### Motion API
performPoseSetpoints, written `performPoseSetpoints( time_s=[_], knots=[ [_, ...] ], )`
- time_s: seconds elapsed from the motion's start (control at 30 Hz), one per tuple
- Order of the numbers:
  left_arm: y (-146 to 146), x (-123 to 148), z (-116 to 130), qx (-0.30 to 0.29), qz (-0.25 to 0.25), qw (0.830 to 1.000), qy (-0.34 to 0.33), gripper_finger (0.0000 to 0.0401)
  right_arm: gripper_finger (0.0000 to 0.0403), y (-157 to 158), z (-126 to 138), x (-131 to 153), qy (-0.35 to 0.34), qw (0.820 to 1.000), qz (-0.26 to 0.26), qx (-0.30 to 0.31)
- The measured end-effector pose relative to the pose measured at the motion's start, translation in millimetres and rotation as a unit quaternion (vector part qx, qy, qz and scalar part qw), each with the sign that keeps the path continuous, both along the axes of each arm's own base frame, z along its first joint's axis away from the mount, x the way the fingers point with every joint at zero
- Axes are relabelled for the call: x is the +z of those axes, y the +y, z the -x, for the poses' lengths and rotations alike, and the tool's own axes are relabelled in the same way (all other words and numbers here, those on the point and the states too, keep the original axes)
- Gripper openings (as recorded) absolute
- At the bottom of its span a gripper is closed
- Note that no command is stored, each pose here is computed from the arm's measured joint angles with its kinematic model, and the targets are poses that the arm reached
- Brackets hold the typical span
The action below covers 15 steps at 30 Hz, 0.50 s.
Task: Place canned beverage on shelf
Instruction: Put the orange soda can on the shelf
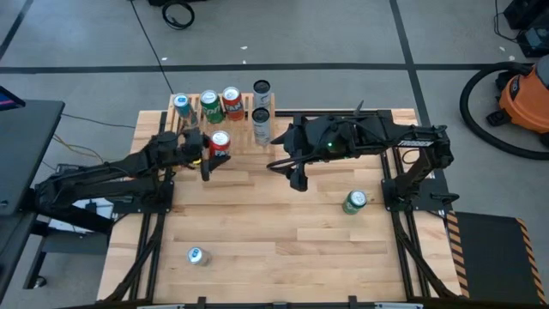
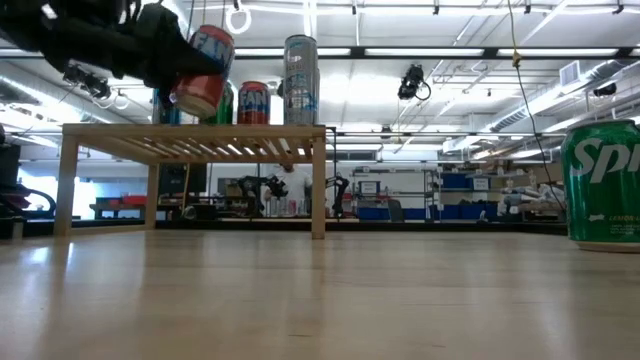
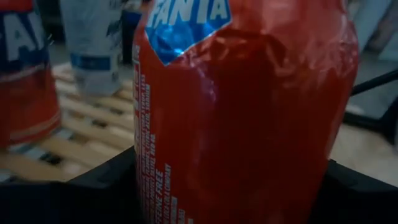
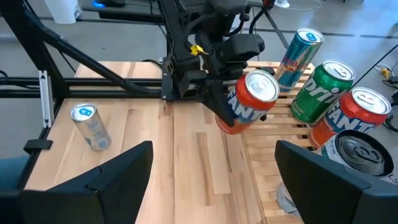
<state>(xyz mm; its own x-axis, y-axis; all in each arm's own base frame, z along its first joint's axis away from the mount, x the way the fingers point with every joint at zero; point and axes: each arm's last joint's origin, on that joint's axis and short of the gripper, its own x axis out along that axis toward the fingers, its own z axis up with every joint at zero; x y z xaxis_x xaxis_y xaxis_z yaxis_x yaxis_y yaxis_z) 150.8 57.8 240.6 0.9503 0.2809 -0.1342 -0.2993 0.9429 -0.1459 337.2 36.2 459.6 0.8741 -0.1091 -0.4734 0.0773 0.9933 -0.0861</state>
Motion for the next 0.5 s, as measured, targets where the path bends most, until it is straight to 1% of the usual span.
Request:
performPoseSetpoints(
  time_s=[0.1, 0.17, 0.27, 0.4, 0.5],
  knots=[
    [-1, -2, 0, -0.035, -0.019, 0.998, -0.044, 0.0302, 0.0348, -1, 0, 0, 0.0, 1.0, 0.0, -0.001],
    [0, 0, 1, -0.04, -0.041, 0.996, -0.066, 0.0302, 0.0348, -1, 0, 0, 0.0, 1.0, 0.0, -0.001],
    [4, -4, -1, -0.03, -0.052, 0.996, -0.068, 0.0302, 0.0348, -1, 0, 0, 0.0, 1.0, 0.0, -0.001],
    [11, -5, -6, -0.052, -0.063, 0.994, -0.077, 0.0302, 0.0348, -1, 0, 0, 0.0, 1.0, 0.0, -0.001],
    [19, -9, -10, -0.038, -0.064, 0.994, -0.075, 0.0302, 0.0348, -1, 0, 0, 0.001, 1.0, 0.0, -0.001]
  ],
)
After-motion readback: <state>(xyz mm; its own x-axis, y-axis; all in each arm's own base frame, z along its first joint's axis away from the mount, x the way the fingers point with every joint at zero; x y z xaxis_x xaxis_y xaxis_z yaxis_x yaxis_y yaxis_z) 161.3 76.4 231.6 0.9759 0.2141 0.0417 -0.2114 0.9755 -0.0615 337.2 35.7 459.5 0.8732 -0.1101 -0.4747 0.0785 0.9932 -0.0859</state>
